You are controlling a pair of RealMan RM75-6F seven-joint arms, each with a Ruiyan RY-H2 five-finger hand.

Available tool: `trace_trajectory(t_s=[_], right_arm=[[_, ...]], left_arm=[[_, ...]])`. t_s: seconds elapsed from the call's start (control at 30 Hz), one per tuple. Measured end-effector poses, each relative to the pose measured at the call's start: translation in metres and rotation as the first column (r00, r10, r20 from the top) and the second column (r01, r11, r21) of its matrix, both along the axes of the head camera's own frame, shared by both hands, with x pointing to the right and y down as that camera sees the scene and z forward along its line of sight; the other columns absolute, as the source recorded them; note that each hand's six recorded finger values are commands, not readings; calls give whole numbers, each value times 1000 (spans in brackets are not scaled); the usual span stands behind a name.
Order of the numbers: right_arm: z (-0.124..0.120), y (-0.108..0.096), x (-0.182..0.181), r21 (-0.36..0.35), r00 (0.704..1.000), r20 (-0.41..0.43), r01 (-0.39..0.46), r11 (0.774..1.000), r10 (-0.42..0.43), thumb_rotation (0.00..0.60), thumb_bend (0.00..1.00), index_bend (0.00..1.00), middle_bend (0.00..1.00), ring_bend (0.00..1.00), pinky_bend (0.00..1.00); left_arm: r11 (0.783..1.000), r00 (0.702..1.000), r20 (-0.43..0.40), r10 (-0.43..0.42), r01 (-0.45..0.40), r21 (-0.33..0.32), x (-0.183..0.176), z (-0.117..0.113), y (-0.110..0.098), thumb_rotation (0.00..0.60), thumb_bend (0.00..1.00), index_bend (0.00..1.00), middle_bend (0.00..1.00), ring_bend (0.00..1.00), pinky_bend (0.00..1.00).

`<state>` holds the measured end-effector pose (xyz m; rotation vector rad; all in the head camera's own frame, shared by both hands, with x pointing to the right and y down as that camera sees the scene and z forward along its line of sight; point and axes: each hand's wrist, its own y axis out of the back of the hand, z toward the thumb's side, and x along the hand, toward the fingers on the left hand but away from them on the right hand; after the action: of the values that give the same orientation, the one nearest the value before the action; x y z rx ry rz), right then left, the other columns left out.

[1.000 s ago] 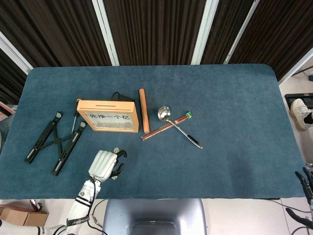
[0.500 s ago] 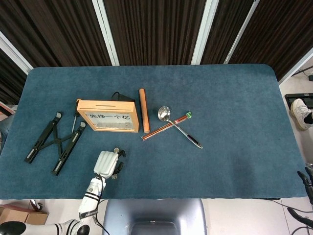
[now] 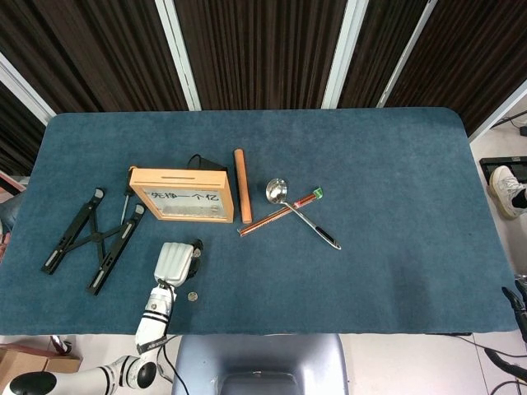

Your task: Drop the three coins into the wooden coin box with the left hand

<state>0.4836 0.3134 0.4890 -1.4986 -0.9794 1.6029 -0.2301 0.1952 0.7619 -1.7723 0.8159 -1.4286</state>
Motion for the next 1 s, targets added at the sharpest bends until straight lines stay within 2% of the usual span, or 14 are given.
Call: trace_trajectory(t_s=[1.0], right_arm=[[-1,1,1,-2,1000,-1,0,1000,0,600,208,0,0,0,0]], left_arm=[[1000,999,32,8,-8,-9,-7,6,1,600,397,457,1000,1000,1000]])
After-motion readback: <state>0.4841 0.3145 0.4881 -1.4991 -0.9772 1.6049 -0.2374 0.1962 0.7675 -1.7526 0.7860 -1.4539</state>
